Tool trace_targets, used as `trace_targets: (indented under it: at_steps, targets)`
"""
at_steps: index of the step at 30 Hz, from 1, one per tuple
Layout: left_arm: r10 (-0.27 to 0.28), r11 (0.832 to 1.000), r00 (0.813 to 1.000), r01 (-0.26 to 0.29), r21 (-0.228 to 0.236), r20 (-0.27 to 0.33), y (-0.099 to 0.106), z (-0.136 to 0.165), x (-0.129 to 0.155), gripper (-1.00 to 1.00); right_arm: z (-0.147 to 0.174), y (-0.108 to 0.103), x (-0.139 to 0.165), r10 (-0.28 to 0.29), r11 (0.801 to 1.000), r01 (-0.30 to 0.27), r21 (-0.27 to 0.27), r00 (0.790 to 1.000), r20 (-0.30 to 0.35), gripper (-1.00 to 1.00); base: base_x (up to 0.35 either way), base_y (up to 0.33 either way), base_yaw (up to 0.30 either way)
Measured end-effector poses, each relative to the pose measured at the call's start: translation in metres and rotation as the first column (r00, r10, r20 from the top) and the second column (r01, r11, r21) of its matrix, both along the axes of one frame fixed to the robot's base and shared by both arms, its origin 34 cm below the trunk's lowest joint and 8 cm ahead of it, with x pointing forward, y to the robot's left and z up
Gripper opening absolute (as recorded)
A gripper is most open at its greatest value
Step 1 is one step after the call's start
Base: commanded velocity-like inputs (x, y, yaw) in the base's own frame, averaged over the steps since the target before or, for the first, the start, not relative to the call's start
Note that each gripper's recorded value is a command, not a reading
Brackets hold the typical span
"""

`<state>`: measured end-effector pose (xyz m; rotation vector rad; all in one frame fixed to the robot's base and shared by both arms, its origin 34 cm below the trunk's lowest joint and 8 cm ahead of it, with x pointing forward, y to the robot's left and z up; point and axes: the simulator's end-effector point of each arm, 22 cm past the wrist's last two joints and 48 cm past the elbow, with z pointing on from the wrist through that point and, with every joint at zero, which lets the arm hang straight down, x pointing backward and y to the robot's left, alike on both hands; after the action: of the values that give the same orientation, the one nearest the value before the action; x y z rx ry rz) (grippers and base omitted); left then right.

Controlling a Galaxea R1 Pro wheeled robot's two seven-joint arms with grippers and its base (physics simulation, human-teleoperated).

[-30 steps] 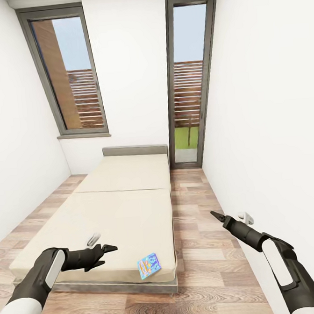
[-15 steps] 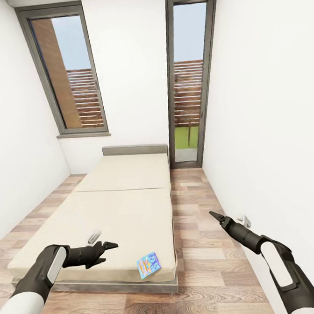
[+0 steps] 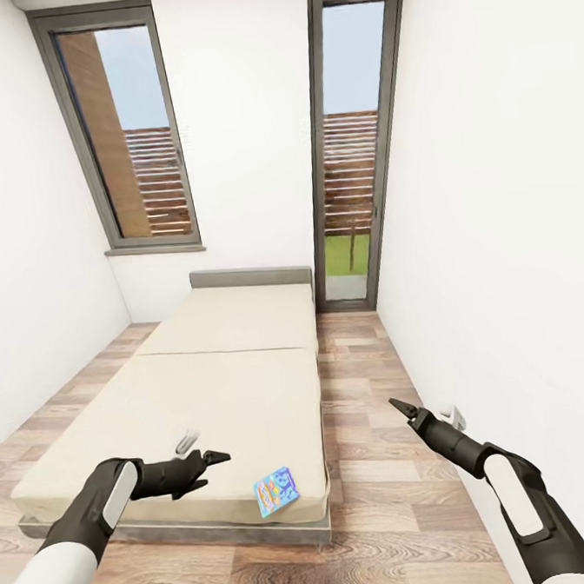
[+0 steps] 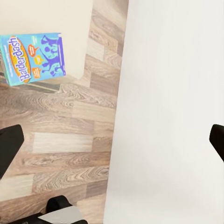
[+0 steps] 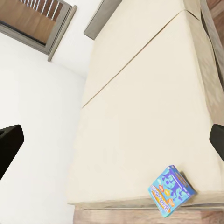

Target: Put all the toys in the child's room - the three board games (two on the bed and one on the table), the two jigsaw puzzles on the table, and the tennis ball on the table - inside the toy box on the table in the child's room.

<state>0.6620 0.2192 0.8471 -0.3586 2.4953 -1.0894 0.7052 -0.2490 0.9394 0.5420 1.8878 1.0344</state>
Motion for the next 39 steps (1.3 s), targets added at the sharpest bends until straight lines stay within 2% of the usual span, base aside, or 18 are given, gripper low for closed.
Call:
trace_targets:
  at_steps: [7,14,16,20,26,33,39]
  targets:
    - [0.015,1.000,1.000,-0.015,0.001,0.023,-0.004,-0.018,0.003,1.00,-0.007,0.001,0.002,0.000,1.000,0.000,0.004,1.000,0.004,1.00,0.000,0.000,0.000]
    - [-0.003,0.998,0.999,0.006,-0.059,0.039,-0.068,-0.042,-0.001,1.00,-0.015,0.002,0.003,0.002,1.000,-0.002,0.011,1.000,0.006,1.00,0.000,0.000,0.000]
    - [-0.006,0.998,0.999,0.009,-0.069,0.041,-0.080,-0.049,-0.003,1.00,-0.018,0.002,0.003,0.002,1.000,-0.002,0.012,1.000,0.006,1.00,0.000,0.000,0.000]
    - [-0.004,0.997,0.999,0.007,-0.078,0.039,-0.088,-0.059,-0.005,1.00,-0.023,0.002,0.004,0.001,1.000,-0.001,0.013,1.000,0.006,1.00,0.000,0.000,0.000]
    - [0.022,0.996,0.999,-0.019,-0.090,0.037,-0.082,-0.067,-0.002,1.00,-0.032,0.001,0.004,-0.004,1.000,0.003,0.015,1.000,0.004,1.00,0.000,0.000,0.000]
    - [0.094,0.991,0.995,-0.090,-0.098,0.035,-0.049,-0.075,0.006,1.00,-0.041,-0.001,0.005,-0.004,1.000,0.004,0.018,1.000,0.007,1.00,0.000,0.000,0.000]
    - [0.125,0.989,0.991,-0.121,-0.084,0.041,-0.020,-0.083,0.009,1.00,-0.051,0.004,0.003,0.012,1.000,-0.012,0.023,1.000,-0.005,1.00,0.000,0.000,0.000]
